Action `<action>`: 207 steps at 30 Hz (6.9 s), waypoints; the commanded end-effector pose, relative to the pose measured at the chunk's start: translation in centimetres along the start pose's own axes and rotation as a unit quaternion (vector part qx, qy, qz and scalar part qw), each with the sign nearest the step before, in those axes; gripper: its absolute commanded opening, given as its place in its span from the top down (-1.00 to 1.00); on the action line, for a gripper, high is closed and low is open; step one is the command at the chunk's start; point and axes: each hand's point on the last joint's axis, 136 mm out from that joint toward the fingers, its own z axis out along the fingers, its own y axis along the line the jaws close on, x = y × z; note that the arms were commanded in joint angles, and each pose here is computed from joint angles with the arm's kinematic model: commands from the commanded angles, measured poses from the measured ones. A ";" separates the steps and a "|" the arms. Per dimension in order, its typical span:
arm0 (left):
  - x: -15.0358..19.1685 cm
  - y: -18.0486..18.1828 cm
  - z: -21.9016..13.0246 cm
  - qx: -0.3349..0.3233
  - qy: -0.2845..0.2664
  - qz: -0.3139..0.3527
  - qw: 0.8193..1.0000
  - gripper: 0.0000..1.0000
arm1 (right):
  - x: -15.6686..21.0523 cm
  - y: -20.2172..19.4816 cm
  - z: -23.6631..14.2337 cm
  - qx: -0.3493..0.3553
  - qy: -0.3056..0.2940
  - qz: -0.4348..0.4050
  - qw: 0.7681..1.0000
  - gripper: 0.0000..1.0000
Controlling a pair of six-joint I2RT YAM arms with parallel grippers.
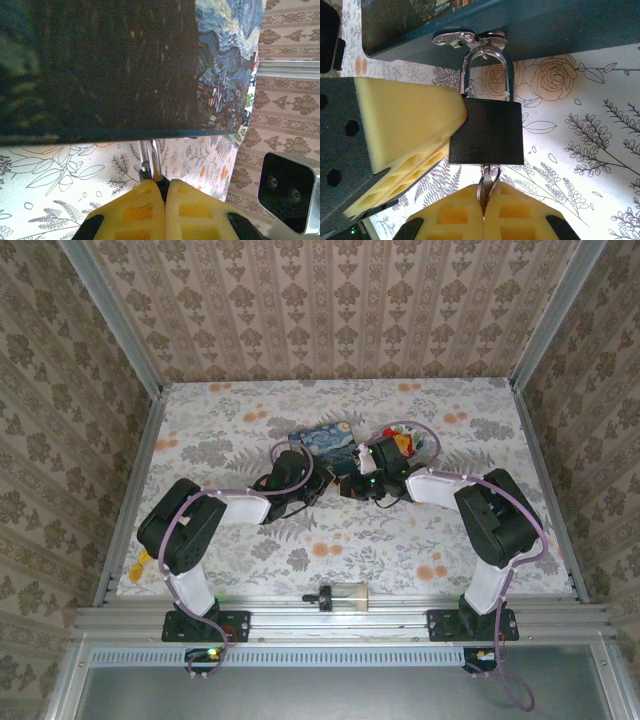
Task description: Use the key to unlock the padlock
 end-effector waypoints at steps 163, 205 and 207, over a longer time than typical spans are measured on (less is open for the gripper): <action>-4.8 2.0 -9.0 -0.307 -0.097 0.412 0.852 -1.00 | 2.7 -3.6 1.4 0.176 0.025 -0.035 0.983 0.81; -4.7 4.8 -7.1 -0.338 -0.074 0.420 0.839 -1.00 | -1.8 -1.3 2.4 0.110 -0.043 0.050 0.992 0.84; -4.7 4.8 -7.1 -0.337 -0.074 0.419 0.840 -1.00 | -2.0 -1.4 2.3 0.110 -0.046 0.053 0.991 0.84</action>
